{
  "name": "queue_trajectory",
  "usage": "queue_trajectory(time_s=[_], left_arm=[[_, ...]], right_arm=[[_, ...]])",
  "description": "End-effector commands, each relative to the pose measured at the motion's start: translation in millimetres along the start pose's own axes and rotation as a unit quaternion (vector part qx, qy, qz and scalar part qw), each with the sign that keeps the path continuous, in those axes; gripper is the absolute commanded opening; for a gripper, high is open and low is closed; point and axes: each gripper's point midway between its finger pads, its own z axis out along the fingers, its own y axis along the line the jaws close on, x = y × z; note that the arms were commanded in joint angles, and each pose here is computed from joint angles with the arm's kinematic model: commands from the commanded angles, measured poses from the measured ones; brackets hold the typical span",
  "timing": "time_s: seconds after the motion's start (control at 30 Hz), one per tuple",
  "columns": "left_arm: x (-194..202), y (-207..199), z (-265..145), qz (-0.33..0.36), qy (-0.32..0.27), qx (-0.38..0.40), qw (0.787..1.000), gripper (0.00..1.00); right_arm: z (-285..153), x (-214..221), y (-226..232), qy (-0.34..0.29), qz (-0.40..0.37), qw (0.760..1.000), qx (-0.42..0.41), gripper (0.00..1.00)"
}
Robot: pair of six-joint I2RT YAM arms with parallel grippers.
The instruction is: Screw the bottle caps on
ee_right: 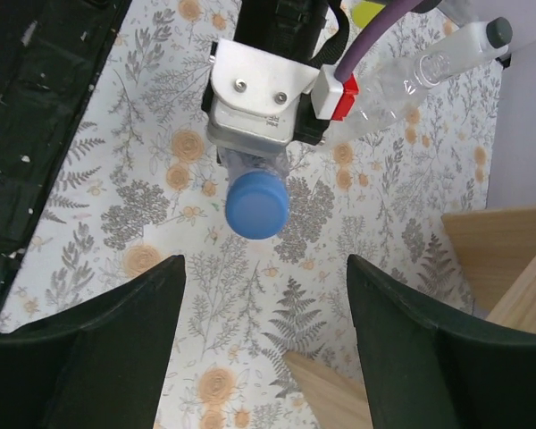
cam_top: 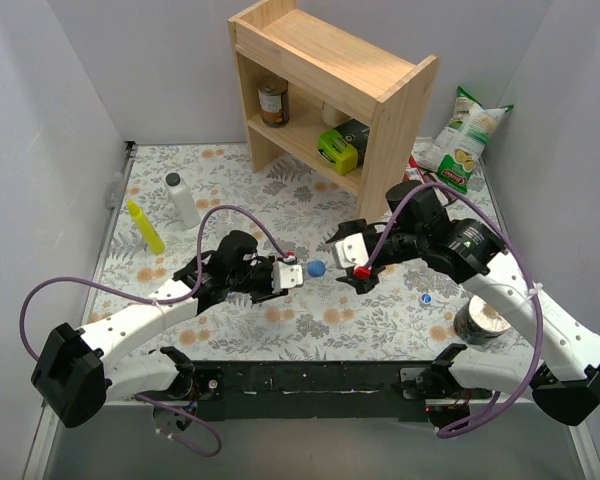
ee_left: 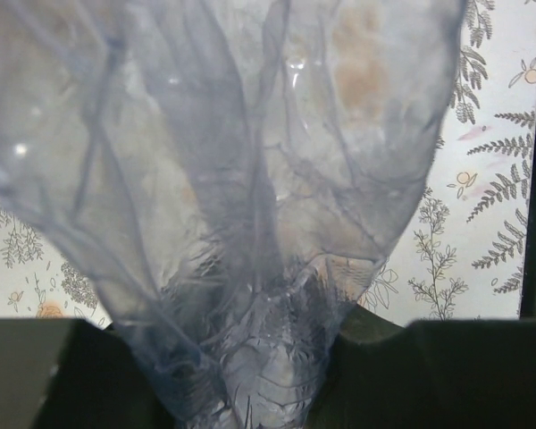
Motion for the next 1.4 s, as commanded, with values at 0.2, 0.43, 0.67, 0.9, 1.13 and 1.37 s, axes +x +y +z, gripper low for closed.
queue_trajectory(time_s=[0.2, 0.43, 0.67, 0.9, 1.13, 1.37], left_arm=[[-7, -13, -7, 0.025, -0.022, 0.028, 0.999, 0.00], [-10, -13, -6, 0.025, -0.030, 0.029, 0.999, 0.00], [-11, -12, -5, 0.026, -0.032, 0.029, 0.999, 0.00], [-11, -11, -4, 0.029, -0.031, 0.028, 0.999, 0.00], [-23, 17, -3, -0.007, -0.047, -0.041, 0.998, 0.00], [-21, 51, -5, -0.043, -0.047, -0.137, 0.988, 0.00]], right_arm=[[27, -8, 6, 0.005, -0.096, 0.995, -0.041, 0.71], [42, -13, 16, 0.003, -0.109, 0.992, -0.056, 0.58], [48, -4, 17, 0.018, -0.106, 0.992, -0.066, 0.49], [51, 6, 19, 0.035, -0.109, 0.991, -0.073, 0.38], [63, 10, 16, 0.051, 0.038, 0.993, -0.099, 0.01], [70, 4, -14, 0.026, 0.336, 0.940, -0.052, 0.01]])
